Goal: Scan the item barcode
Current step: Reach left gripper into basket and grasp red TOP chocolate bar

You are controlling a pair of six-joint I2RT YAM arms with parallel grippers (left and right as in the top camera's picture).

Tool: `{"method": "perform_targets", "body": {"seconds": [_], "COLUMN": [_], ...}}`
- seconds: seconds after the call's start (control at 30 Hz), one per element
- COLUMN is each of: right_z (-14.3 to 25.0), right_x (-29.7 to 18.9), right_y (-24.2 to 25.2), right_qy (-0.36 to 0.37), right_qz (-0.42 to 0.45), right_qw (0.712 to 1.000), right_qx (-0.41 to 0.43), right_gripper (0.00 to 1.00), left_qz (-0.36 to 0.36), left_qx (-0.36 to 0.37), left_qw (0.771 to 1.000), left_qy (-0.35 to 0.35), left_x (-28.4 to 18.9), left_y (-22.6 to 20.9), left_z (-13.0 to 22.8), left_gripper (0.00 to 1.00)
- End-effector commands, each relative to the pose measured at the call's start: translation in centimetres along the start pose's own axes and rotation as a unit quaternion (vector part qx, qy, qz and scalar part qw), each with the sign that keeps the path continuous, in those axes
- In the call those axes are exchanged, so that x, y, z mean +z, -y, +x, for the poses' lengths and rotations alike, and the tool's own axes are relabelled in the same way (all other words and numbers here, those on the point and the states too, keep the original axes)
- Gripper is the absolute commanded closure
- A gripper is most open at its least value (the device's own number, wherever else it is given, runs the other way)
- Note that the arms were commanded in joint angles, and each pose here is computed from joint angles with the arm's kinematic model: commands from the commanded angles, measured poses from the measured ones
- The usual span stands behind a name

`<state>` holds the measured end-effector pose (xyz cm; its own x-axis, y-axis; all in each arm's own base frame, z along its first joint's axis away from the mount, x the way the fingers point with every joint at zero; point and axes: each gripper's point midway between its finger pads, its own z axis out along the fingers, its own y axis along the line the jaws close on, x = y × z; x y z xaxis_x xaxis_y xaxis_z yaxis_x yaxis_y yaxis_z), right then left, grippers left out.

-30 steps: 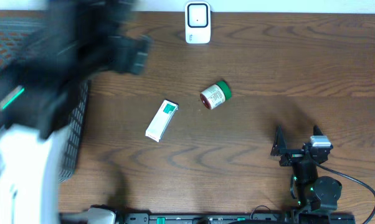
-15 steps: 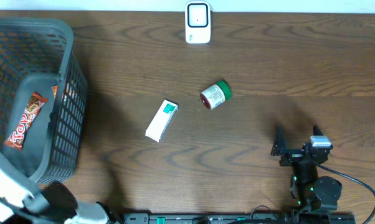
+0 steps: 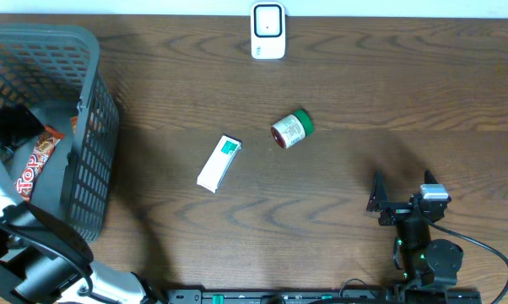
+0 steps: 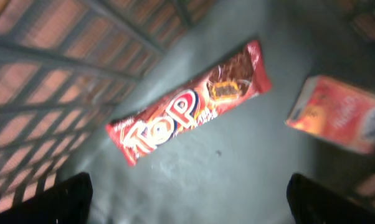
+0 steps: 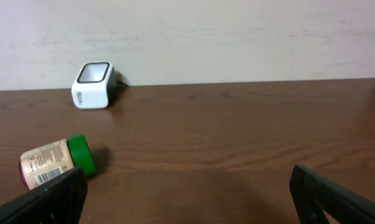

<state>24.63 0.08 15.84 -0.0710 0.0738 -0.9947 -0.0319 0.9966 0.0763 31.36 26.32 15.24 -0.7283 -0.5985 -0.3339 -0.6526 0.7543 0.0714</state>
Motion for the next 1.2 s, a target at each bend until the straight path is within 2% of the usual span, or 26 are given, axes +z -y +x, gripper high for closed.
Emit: {"method": "perform_targets", "body": {"seconds": [0.0,0.17,0.43,0.53,1.03,1.07,1.17], "right_z": [0.0,0.0,0.0,0.0,0.0,0.0,0.0], "right_x": [0.0,0.0,0.0,0.0,0.0,0.0,0.0], "right_y": [-0.1,-0.1,-0.1,-0.1,-0.1,-0.1,-0.1], "right_qy": [0.000,0.000,0.000,0.000,0.000,0.000,0.000], "right_qz": [-0.002,-0.002,-0.002,-0.002,-0.002,-0.002,-0.002], "right_qw": [1.000,1.000,1.000,1.000,1.000,1.000,1.000], "right_qx": [0.006,0.006,0.006,0.006,0.006,0.006,0.006], "right_gripper": [0.01,0.01,0.01,0.01,0.01,0.01,0.01], "left_qz": [-0.002,-0.005,-0.017,-0.012,0.006,0.007,0.009], "left_qx": [0.126,0.189,0.195,0.196,0.203,0.203,0.202], "left_qw": [0.992,0.982,0.979,0.980,0.978,0.978,0.977], "left_qy": [-0.018,0.007,0.051,0.036,-0.046,-0.052,-0.065], "left_x": [2.7,4.9,6.2,8.0,15.6,16.0,16.9], "left_y": [0.1,0.3,0.3,0.5,1.2,1.2,1.3], "left_z": [1.6,1.3,-0.4,0.1,3.5,3.8,4.5], "left_gripper": [0.02,0.02,0.02,0.00,0.02,0.06,0.32]}}
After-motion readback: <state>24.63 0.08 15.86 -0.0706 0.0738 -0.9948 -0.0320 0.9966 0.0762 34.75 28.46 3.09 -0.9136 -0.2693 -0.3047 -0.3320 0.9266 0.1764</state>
